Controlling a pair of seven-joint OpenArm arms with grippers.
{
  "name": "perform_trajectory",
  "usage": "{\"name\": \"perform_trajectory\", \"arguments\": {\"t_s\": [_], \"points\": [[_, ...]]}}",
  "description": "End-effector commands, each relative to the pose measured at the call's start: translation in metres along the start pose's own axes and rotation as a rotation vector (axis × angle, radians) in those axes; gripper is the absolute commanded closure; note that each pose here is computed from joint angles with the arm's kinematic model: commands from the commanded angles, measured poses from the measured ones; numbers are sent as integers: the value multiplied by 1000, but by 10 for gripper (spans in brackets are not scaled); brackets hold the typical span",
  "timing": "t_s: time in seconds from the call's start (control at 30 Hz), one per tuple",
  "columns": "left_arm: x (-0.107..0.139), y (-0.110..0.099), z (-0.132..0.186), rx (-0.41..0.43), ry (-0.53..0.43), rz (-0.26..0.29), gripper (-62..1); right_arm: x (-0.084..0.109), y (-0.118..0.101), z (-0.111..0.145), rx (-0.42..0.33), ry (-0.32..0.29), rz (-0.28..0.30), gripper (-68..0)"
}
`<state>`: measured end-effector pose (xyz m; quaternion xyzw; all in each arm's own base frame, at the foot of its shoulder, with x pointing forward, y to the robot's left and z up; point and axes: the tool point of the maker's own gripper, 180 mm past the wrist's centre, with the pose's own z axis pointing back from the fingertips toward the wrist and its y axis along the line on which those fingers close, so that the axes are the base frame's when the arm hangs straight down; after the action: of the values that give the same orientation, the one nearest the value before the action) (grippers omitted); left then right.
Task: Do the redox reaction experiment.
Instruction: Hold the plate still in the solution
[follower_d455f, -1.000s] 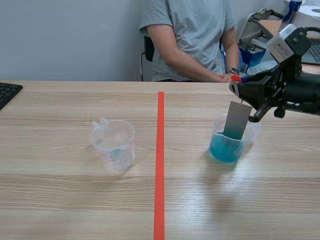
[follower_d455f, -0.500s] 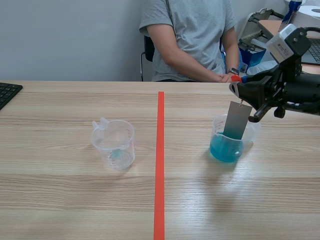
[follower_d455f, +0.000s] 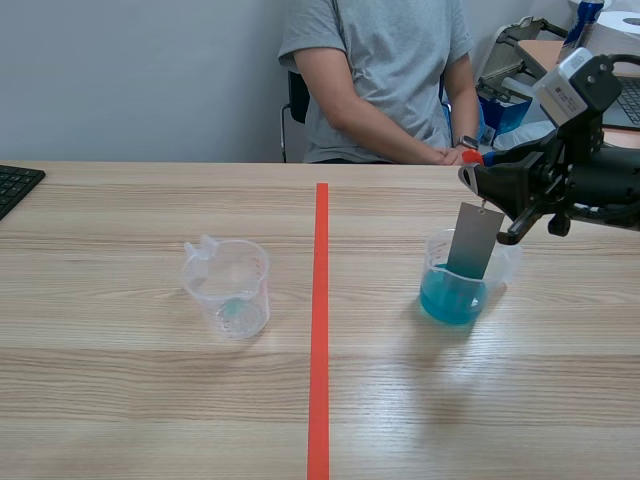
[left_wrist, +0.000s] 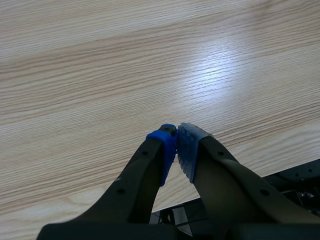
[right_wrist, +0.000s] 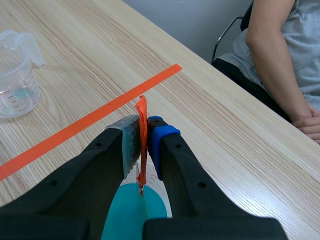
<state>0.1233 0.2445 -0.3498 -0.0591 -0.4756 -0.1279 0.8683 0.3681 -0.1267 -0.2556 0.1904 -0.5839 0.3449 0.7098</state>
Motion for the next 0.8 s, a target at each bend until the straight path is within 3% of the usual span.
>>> {"name": "perform_trajectory", "arguments": {"t_s": [0.0,0.43,0.77], "points": [[4,1,1,2,-19,4,-49,15,-7,1,-2,-31,30,-15],[4,1,1,2,-19,4,-49,23,-7,2,0,-49,47,-15],[4,1,1,2,-18,4,-49,59,-13,13,-9,-102,105,-15]]}}
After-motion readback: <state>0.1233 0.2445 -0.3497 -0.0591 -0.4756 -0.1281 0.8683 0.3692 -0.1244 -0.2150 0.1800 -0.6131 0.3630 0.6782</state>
